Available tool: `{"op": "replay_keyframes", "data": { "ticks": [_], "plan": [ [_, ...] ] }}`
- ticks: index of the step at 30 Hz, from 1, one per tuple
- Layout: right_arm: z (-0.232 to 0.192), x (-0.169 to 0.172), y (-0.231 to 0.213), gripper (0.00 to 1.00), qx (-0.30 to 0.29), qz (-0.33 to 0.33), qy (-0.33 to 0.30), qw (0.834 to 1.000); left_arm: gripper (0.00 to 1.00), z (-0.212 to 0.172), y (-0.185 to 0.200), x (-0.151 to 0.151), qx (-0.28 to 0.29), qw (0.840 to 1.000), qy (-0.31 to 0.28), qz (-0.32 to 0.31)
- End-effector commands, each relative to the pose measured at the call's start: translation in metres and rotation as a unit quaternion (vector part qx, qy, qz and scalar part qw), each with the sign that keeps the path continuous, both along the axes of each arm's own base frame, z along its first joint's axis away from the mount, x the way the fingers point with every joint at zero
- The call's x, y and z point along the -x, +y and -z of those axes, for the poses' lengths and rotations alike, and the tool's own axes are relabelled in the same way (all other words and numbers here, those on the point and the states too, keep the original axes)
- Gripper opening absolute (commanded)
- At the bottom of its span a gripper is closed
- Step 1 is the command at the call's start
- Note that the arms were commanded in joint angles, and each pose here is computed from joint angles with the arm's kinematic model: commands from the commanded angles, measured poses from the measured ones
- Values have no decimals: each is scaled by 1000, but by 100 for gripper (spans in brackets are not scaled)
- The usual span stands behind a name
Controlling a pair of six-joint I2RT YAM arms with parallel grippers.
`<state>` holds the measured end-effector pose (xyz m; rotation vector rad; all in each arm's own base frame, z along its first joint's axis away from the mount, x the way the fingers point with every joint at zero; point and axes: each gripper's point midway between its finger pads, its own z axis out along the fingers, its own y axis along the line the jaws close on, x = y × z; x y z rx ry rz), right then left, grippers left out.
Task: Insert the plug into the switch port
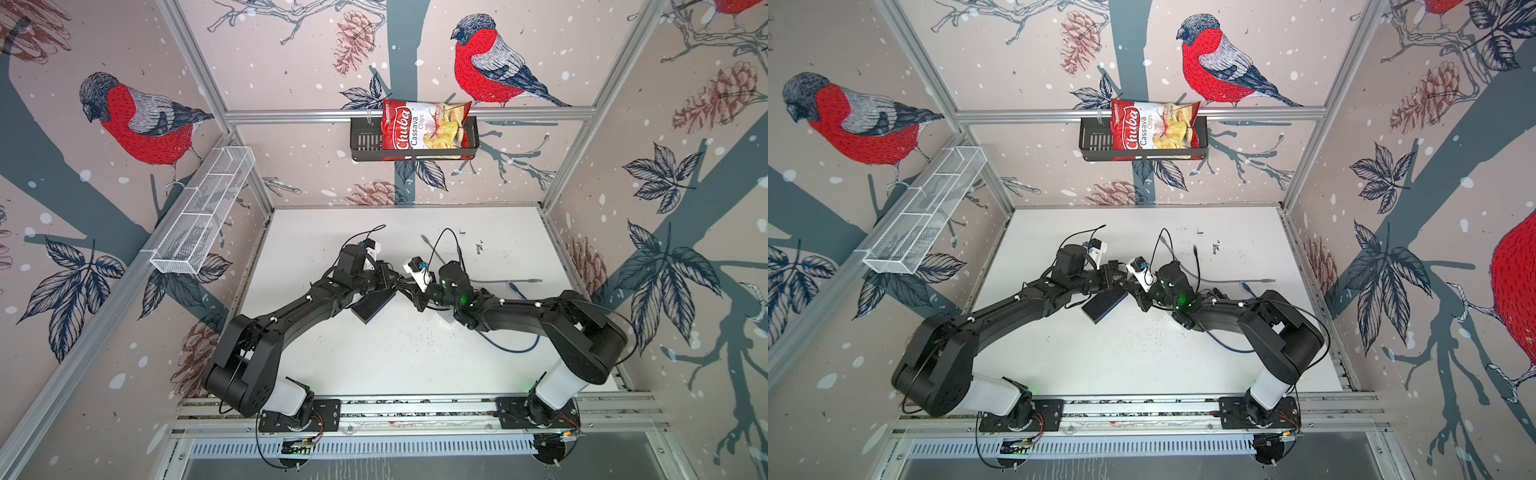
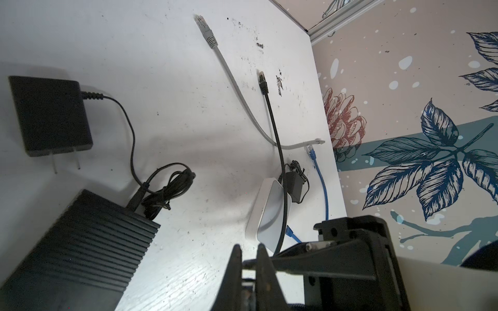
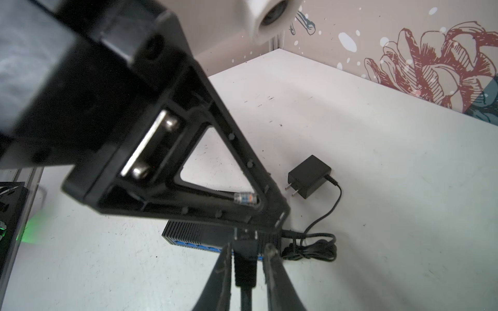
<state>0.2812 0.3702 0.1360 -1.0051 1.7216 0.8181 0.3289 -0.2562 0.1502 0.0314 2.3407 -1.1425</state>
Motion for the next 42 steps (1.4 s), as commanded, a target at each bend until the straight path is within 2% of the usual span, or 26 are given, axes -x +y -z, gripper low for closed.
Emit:
{"op": "replay_keyframes", "data": {
  "ticks": [1, 13, 21, 25, 26, 28, 29, 31, 37, 42],
  "plan": [
    [-5, 0, 4, 23, -12, -8, -3, 1000, 3, -10, -3, -2, 9, 1000, -21, 6],
    [-6, 0, 5, 20, -23, -13, 1, 1000, 3, -10, -3, -1, 8, 1000, -21, 9],
    [-8, -1, 5, 8, -25, -13, 0, 1000, 5, -9, -2, -1, 7, 1000, -22, 7],
    [-1, -3, 2, 4, -5, -7, 1, 1000, 44, -10, 1, -2, 3, 1000, -25, -1],
    [3, -3, 1, 3, 4, -5, 1, 1000, 58, -9, 3, -2, -2, 1000, -26, -5],
    [11, -1, -2, 3, 23, 0, 1, 1000, 78, -9, 9, -5, -15, 999, -28, -18],
    [15, 0, -4, 3, 34, 3, 1, 999, 84, -9, 13, -8, -24, 999, -30, -25],
    [22, 4, -6, 3, 53, 5, 1, 999, 88, -8, 24, -12, -45, 998, -29, -44],
    [47, 13, -11, 2, 128, 23, 1, 991, 87, 21, 76, -24, -127, 985, 16, -113],
    [72, 19, -9, 3, 191, 24, 10, 981, 84, 46, 97, -28, -183, 975, 40, -123]
  ]
}}
